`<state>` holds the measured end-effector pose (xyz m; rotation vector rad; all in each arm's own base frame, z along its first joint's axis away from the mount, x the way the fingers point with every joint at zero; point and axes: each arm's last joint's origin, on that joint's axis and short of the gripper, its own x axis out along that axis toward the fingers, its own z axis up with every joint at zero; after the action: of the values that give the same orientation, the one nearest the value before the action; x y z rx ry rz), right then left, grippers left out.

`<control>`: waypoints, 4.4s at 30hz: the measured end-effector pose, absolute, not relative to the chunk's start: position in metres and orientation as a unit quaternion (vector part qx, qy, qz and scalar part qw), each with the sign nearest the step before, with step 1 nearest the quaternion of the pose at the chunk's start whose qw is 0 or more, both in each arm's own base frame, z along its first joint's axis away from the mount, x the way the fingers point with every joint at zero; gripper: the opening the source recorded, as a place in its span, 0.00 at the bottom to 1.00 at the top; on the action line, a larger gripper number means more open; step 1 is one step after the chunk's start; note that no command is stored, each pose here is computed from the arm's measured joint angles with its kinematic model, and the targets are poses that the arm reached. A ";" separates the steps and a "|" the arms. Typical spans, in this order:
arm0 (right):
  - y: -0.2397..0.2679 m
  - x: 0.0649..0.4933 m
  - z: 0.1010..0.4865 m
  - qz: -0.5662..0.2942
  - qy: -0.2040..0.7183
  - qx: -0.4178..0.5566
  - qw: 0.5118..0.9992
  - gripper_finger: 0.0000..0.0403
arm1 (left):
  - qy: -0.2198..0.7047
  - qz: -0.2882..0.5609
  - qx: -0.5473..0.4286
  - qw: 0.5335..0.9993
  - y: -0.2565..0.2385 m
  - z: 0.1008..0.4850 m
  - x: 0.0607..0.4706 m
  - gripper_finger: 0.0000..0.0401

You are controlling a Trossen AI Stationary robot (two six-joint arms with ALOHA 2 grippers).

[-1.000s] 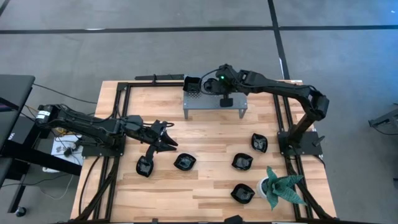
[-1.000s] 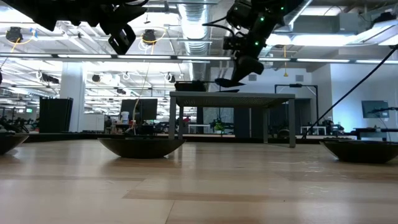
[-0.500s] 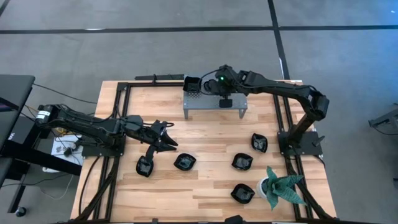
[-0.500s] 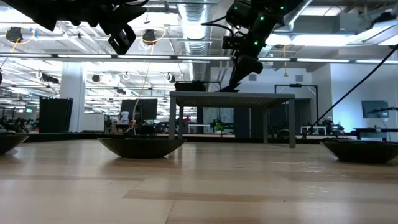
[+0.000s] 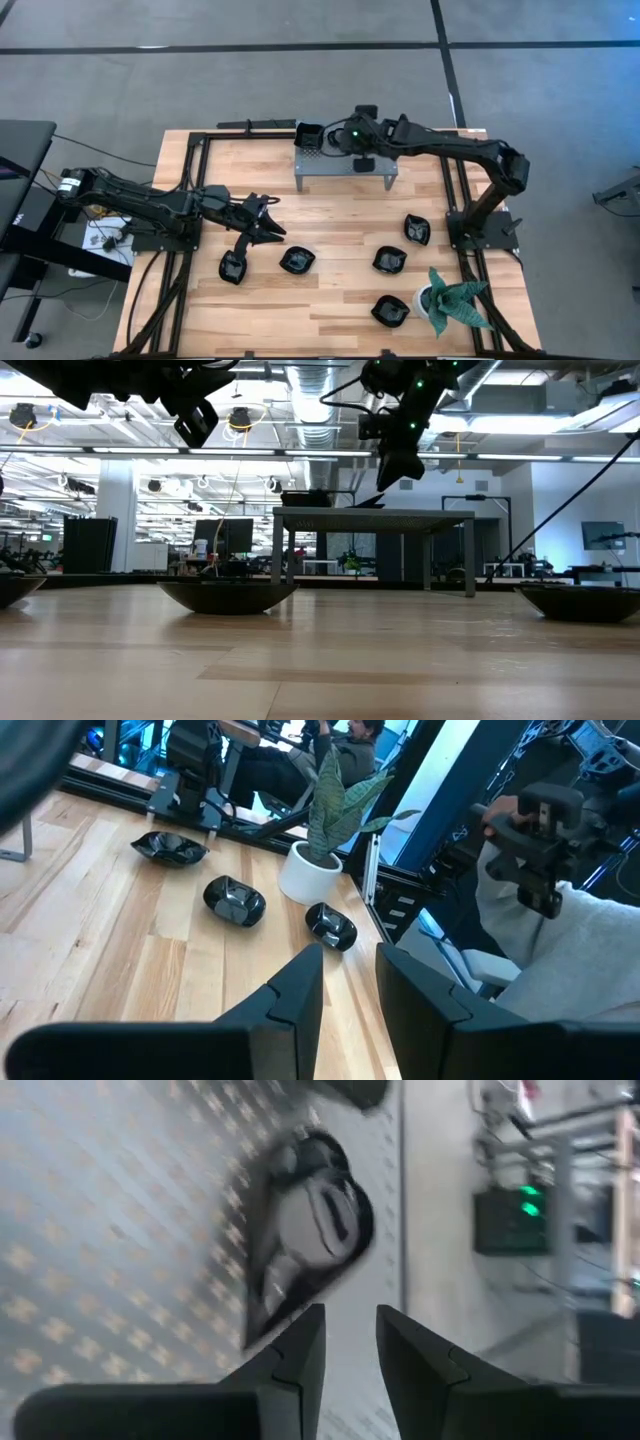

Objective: Pick & Place Mini shaped plates
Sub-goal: Stack the drop-shaped plate on top of the drop-shaped plate on the shelf, then put the leaf-shaped plate on the shelf

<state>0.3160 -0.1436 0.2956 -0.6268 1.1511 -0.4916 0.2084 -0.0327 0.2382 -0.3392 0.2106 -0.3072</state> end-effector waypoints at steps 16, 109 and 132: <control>-0.175 0.301 0.292 -0.209 0.497 -0.173 0.824 0.22 | 0.104 -0.152 -0.168 0.968 -0.033 0.238 0.208 0.24; 0.095 0.417 0.179 0.117 0.476 -0.150 0.859 0.01 | 0.115 -0.161 -0.058 0.978 -0.033 0.231 0.208 0.24; -0.032 0.271 0.319 -0.257 0.573 -0.226 0.744 0.00 | 0.111 -0.163 -0.043 0.979 -0.033 0.232 0.208 0.24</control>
<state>0.2709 -0.0321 0.3187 -0.4958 1.2553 -0.5630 0.2078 -0.0329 0.2316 -0.0867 0.2233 -0.3287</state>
